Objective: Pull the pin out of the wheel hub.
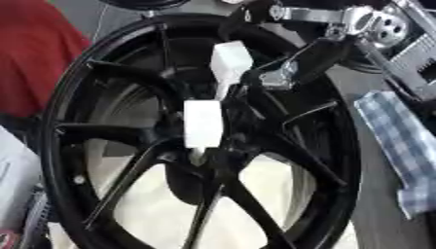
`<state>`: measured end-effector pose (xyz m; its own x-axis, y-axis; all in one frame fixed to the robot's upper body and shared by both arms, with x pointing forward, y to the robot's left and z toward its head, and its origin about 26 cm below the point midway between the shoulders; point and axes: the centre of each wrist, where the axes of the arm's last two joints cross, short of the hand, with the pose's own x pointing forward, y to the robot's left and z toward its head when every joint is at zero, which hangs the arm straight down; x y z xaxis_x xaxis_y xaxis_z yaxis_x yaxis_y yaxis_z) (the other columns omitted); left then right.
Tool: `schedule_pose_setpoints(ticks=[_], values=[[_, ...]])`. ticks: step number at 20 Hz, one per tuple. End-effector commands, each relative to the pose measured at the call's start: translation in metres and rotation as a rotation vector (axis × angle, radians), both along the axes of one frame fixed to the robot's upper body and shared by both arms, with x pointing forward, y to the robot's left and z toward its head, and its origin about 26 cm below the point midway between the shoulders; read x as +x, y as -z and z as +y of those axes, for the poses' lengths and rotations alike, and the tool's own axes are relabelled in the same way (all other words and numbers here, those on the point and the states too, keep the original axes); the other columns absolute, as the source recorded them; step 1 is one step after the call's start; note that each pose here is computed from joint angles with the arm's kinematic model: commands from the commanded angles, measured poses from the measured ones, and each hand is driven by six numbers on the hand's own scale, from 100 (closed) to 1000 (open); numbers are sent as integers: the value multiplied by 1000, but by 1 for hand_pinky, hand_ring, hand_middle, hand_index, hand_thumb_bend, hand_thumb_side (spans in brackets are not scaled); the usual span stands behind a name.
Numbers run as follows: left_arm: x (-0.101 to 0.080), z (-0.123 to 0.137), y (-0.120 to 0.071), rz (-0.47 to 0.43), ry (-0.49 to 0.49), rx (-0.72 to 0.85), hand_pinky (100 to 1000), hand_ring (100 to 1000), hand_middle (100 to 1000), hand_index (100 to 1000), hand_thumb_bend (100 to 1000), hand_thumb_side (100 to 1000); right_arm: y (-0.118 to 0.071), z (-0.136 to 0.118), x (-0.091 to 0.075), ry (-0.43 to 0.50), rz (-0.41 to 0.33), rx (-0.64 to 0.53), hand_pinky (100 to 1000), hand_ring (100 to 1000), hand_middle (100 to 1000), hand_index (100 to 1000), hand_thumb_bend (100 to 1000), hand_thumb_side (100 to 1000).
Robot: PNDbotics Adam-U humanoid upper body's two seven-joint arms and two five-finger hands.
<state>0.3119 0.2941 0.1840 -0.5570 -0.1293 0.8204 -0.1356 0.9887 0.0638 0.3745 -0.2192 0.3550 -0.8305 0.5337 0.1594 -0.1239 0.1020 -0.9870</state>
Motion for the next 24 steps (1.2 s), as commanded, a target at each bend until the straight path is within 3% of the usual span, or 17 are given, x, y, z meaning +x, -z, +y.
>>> schedule_pose_setpoints(ticks=[1,8,12,16,21,24], values=[[-2,0,-9,-29,4,15,833,693,589,790,100,748,-11,-5,-2,26,-37,10,951,1000,883,903,310,473],[-2,0,-9,-28,4,17,833,693,588,789,100,752,-7,-7,3,56,-32,1,943,1000,829,901,321,471],[-1,0,-9,-25,3,18,833,693,587,789,100,755,-6,-5,3,54,-11,11,935,986,737,850,301,473],[-1,0,-9,-24,0,18,833,694,587,789,100,755,-8,-4,2,50,10,41,930,959,665,779,250,456],[-1,1,-8,-20,-5,16,834,694,587,788,100,755,-9,-2,1,43,45,106,918,902,539,650,100,393],[-1,2,-8,-17,-9,14,834,695,587,788,100,756,-9,-1,0,34,79,150,913,877,494,584,100,409]])
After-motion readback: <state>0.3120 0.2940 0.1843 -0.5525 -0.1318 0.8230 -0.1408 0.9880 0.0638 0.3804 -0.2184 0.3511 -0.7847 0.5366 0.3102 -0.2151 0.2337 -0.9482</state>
